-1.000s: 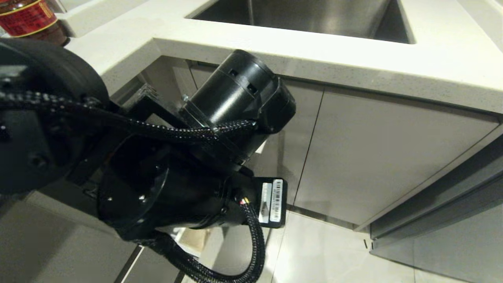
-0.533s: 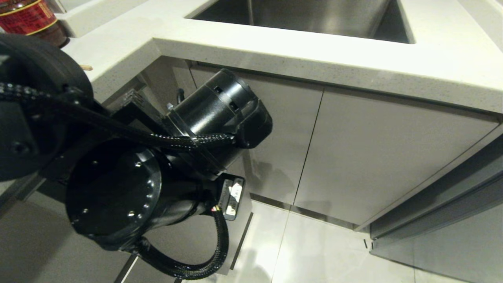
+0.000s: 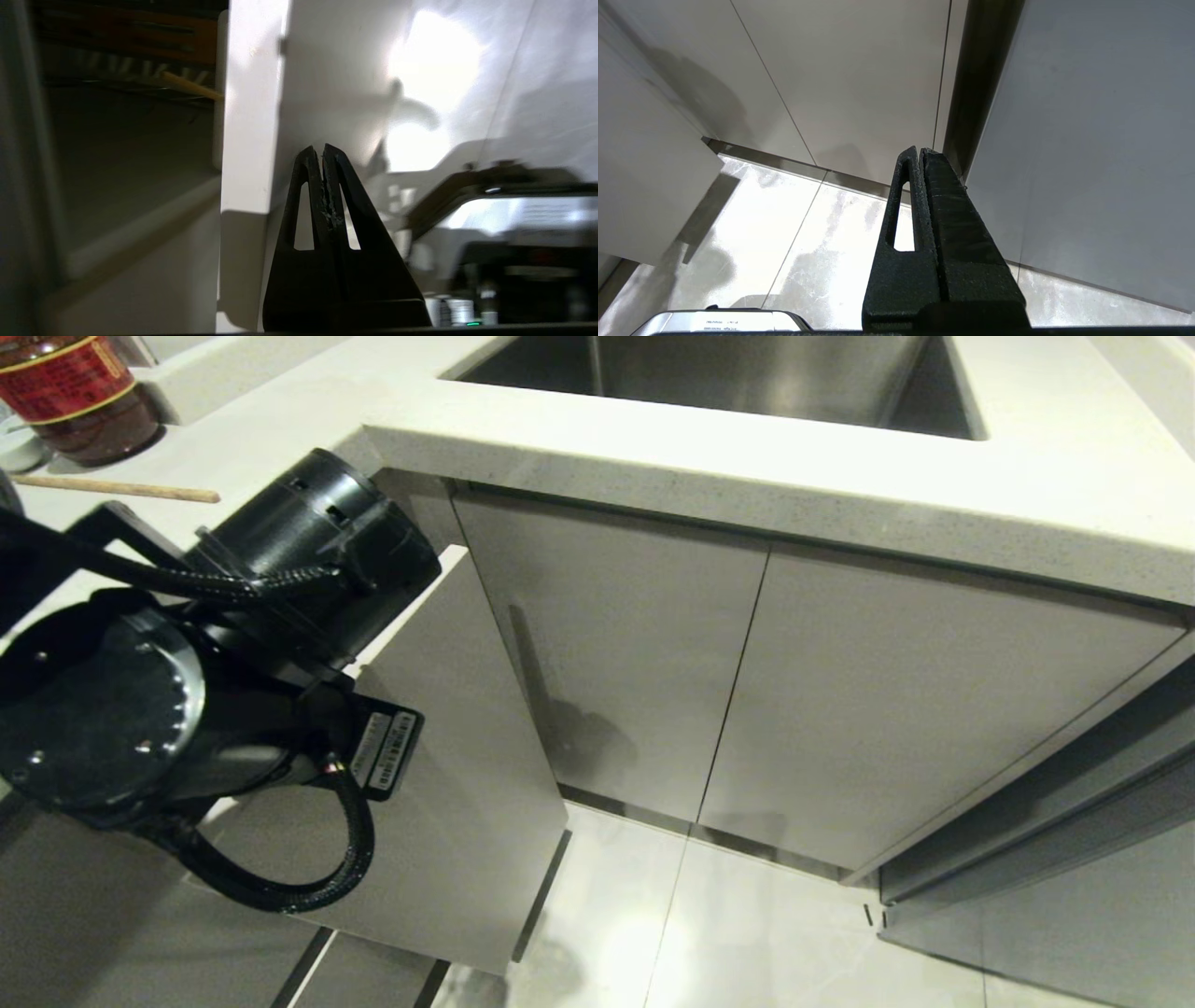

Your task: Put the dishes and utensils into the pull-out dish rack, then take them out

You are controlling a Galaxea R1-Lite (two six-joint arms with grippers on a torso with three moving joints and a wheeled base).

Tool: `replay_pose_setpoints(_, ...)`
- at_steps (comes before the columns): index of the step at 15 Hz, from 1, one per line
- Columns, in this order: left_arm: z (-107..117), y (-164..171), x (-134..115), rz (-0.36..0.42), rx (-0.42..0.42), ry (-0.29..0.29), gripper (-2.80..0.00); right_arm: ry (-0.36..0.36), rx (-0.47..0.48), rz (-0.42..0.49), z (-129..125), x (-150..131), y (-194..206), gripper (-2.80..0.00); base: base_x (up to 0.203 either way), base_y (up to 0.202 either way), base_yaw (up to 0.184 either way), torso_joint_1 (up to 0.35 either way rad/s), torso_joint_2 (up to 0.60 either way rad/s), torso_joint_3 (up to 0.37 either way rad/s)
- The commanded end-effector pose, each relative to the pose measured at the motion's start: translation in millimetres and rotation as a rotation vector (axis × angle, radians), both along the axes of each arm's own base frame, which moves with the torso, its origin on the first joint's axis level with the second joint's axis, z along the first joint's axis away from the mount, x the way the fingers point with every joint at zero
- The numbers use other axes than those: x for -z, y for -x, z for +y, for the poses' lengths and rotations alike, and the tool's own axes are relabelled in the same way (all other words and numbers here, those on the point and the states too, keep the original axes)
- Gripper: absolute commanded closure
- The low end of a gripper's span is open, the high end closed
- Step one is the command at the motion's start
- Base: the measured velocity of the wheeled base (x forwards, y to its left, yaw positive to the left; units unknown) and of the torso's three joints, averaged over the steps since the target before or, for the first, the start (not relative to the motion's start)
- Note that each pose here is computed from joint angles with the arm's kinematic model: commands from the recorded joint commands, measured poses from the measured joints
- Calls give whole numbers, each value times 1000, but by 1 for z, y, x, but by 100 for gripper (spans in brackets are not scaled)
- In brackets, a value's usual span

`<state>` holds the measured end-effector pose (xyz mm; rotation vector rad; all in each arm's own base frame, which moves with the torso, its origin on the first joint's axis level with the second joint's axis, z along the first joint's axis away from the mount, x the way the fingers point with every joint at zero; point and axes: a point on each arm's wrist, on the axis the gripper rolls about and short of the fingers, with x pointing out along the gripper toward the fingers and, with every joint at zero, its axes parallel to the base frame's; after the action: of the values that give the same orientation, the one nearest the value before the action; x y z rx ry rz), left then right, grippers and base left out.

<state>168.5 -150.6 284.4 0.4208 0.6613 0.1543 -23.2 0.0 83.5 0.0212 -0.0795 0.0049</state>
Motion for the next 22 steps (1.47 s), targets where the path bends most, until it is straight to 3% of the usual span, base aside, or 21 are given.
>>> replay_pose_setpoints(1,27,-6,-2,12,-73,-61,0,0,-1,24,0,7,-2,0,0,0,0,0,0,0)
replay_pose_setpoints(4,42,-14,-4,17,-133,-80,0,0,-1,24,0,7,-2,0,0,0,0,0,0,0)
replay_pose_setpoints(7,45,-13,-6,10,-141,-76,0,0,-1,25,0,7,-2,0,0,0,0,0,0,0)
replay_pose_setpoints(11,43,-14,-6,-1,-135,-67,0,0,-1,24,0,7,-2,0,0,0,0,0,0,0)
replay_pose_setpoints(14,35,-2,-14,-45,-71,-28,0,0,-1,24,0,7,-2,0,0,0,0,0,0,0)
replay_pose_setpoints(16,32,7,-24,-102,-15,50,0,0,-1,24,0,7,-2,0,0,0,0,0,0,0)
replay_pose_setpoints(17,35,13,-34,-128,22,111,0,0,-1,25,0,7,-2,0,0,0,0,0,0,0)
replay_pose_setpoints(18,43,24,-49,-159,80,209,0,0,-1,24,0,7,-2,0,0,0,0,0,0,0)
replay_pose_setpoints(20,71,54,-80,-225,205,399,0,0,-1,25,0,7,-2,0,0,0,0,0,0,0)
replay_pose_setpoints(21,90,75,-94,-276,263,469,0,0,-1,24,0,7,-2,0,0,0,0,0,0,0)
replay_pose_setpoints(22,109,95,-104,-339,297,504,0,0,-1,24,0,7,-2,0,0,0,0,0,0,0)
